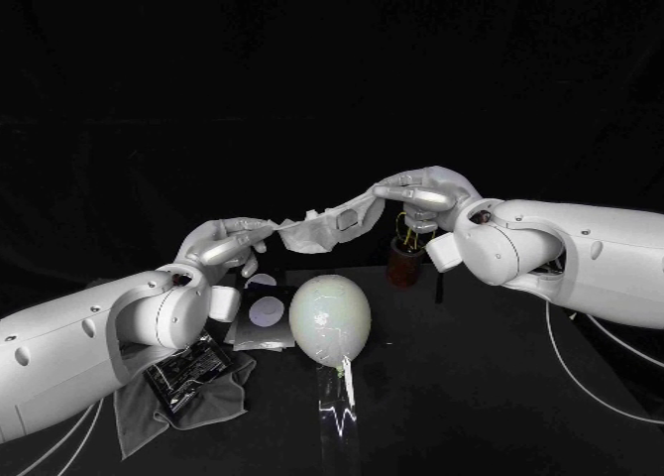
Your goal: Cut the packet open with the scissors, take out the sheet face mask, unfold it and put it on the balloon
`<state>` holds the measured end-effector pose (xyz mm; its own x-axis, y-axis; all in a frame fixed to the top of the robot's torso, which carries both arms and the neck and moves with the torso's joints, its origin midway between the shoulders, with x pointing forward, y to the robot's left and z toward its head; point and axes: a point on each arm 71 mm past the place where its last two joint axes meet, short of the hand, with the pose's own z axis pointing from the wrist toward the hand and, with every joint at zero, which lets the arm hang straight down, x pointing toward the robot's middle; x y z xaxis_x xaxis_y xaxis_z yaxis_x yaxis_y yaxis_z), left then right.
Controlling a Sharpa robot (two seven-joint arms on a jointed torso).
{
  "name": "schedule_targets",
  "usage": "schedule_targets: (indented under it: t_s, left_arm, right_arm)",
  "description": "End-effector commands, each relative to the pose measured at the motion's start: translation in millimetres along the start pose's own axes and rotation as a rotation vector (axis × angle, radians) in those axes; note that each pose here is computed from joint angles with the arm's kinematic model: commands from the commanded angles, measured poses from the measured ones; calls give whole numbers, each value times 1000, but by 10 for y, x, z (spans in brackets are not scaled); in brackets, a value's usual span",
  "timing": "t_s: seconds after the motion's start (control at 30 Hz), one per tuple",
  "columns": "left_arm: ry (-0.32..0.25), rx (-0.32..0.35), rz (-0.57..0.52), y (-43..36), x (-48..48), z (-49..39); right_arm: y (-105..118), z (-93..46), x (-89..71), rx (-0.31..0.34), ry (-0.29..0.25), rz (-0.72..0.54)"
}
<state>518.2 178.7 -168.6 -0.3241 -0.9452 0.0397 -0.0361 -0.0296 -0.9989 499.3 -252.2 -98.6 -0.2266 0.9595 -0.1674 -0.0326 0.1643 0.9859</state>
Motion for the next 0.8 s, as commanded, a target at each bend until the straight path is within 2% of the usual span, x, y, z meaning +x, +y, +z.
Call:
schedule_targets:
  t_s: [0.03, 0.4, 0.8]
  left_arm:
    - [-8, 7, -4, -15, 8, 11]
    - [16, 5, -11, -12, 90, 34]
    - [8, 7, -7, -8, 100, 65]
  right_arm:
    - [27, 7, 6, -22, -6, 1]
    - [47, 42, 120, -24, 18, 4]
    - [66, 41, 206, -29, 31, 6]
